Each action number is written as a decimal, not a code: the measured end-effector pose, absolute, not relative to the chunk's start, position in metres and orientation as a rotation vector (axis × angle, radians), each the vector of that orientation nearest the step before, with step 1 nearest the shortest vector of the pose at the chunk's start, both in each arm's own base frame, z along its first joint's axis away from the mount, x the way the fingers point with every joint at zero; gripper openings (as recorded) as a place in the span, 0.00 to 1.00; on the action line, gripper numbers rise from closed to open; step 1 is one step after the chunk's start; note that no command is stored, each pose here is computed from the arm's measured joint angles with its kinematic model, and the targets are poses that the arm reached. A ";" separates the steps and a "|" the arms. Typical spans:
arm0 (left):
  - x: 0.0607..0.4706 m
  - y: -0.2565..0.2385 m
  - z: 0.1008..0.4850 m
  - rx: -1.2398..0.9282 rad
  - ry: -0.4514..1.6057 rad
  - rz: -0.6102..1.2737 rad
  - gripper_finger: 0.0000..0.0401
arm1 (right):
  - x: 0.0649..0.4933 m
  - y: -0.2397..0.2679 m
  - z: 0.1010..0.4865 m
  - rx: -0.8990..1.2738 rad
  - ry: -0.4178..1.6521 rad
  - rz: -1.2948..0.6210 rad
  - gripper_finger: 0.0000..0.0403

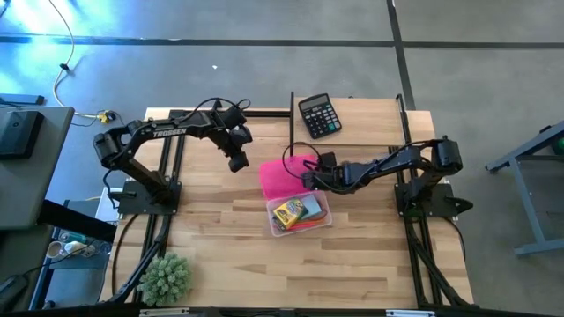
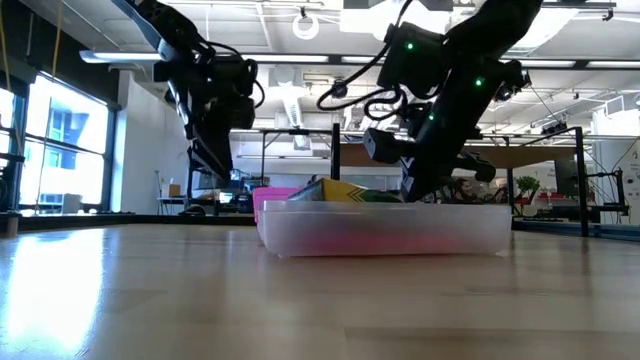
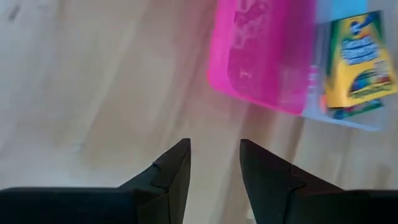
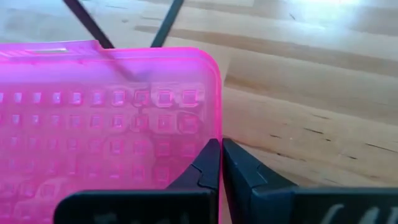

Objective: Pack school essentials
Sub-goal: Close the supply box

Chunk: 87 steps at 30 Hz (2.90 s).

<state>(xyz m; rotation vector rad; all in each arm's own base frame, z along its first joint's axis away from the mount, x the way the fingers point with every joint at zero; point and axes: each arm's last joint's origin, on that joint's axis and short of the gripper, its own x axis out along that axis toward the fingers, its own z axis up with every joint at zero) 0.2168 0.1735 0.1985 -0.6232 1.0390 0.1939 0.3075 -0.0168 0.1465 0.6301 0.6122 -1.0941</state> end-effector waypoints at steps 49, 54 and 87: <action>0.267 0.129 0.211 -0.727 0.854 -0.061 0.31 | 0.311 0.028 0.155 0.311 0.478 -1.038 0.00; 0.262 0.139 0.210 -0.742 0.854 0.026 0.31 | 0.311 0.029 0.155 0.309 0.478 -1.034 0.00; 0.269 0.144 0.232 -0.531 0.862 0.089 0.48 | 0.311 0.030 0.155 0.441 0.419 -1.061 0.00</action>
